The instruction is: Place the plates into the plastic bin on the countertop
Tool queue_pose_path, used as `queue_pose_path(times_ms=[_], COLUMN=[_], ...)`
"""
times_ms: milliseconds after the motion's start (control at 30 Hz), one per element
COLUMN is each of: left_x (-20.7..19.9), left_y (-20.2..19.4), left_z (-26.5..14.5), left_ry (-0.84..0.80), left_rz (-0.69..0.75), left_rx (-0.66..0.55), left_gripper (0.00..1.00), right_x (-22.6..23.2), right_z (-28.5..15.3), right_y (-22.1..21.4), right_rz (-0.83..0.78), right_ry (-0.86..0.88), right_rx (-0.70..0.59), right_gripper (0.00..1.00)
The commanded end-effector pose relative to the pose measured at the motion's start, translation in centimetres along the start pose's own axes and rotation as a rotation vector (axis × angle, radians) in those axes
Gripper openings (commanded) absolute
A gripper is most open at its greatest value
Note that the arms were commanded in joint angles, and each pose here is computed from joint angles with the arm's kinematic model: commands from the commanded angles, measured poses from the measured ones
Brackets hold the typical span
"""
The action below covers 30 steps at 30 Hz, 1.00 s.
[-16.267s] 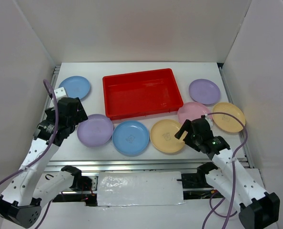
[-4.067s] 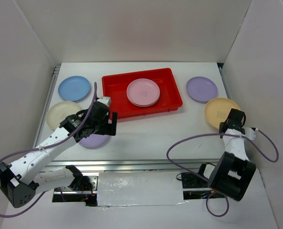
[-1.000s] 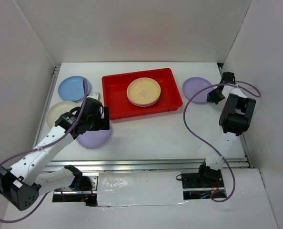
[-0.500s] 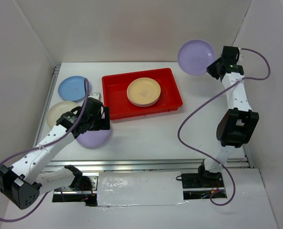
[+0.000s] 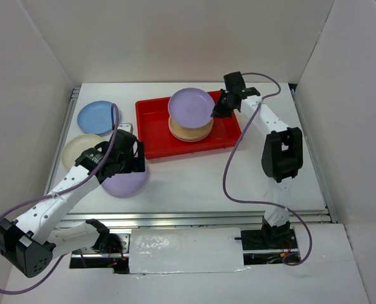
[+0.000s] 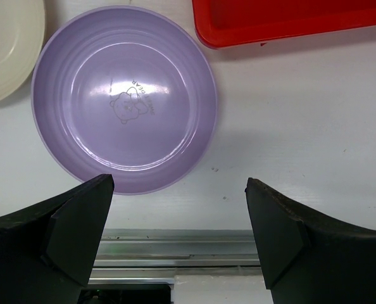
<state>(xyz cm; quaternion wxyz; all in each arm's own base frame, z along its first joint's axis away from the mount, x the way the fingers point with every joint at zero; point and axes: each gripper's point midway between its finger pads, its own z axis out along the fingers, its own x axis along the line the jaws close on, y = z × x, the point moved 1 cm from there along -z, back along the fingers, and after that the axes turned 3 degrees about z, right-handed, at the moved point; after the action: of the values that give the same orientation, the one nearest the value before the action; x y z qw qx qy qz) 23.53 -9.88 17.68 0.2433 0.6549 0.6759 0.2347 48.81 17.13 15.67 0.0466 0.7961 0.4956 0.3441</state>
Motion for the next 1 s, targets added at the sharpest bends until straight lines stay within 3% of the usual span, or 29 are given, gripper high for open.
queue_pose_path(times_ms=[0,33,67,133,167,333,400,433,467,533,567,633,667,700,833,967], left_x=[0.5,0.5,0.5,0.6,0.8,1.1,1.4,1.7,2.6,3.5,4.3,5.3,6.2,6.5,8.2,9.8], left_y=[0.7,0.7,0.8,0.8,0.9,0.6,0.5,-0.6,-0.5,-2.2,-1.8,-3.0,-3.0,-3.8,-6.1,-7.6], left_z=[-0.4,-0.5,-0.4,-0.5,-0.5,-0.8,-1.0,-0.4,-0.9,-0.1,-0.6,0.3,0.3,1.0,3.4,5.7], left_ry=[0.022,0.022,0.024,0.035,0.046,0.079,0.069,0.069,0.066,0.083,0.074,0.106,0.13,0.156,0.288,0.384], left_rz=[-0.032,-0.034,-0.036,-0.046,-0.053,-0.196,-0.348,-0.404,-0.494,-0.635,-0.712,-0.81,-0.86,-0.907,-1.008,-1.064], left_rx=[-0.036,-0.035,-0.035,-0.036,-0.038,-0.035,-0.054,-0.036,-0.071,-0.066,-0.118,-0.131,-0.157,-0.147,-0.087,-0.048], left_gripper=[0.99,0.99,0.99,0.99,0.99,0.99,0.99,0.99,0.99,0.99,0.99,0.99,0.99,0.99,0.99,0.99], right_x=[1.9,2.0,2.4,2.6,2.8,4.8,6.1,5.1,6.4,4.7,6.6,4.8,6.0,6.1,5.0,4.2], right_z=[-1.1,-1.0,-1.1,-1.4,-2.1,-8.4,-12.7,-12.4,-15.9,-15.4,-18.8,-17.6,-19.7,-19.9,-19.7,-20.9], right_y=[1.5,1.3,1.1,1.3,1.6,3.2,3.6,2.0,2.0,-1.7,-2.2,-6.3,-7.0,-8.9,-14.3,-16.8], right_rz=[-0.007,-0.009,-0.013,-0.017,-0.021,-0.056,-0.082,-0.097,-0.117,-0.137,-0.17,-0.2,-0.229,-0.252,-0.263,-0.266], right_ry=[0.026,0.025,0.027,0.011,-0.002,0.035,0.118,0.114,0.208,0.262,0.416,0.469,0.565,0.621,0.721,0.762], right_rx=[-0.061,-0.059,-0.057,-0.076,-0.089,-0.223,-0.294,-0.265,-0.317,-0.238,-0.279,-0.201,-0.233,-0.174,-0.059,-0.053], right_gripper=[0.02,0.06,0.34,0.73,0.99,1.0,1.0,1.0,1.0,1.0,1.0,1.0,1.0,1.0,1.0,1.0])
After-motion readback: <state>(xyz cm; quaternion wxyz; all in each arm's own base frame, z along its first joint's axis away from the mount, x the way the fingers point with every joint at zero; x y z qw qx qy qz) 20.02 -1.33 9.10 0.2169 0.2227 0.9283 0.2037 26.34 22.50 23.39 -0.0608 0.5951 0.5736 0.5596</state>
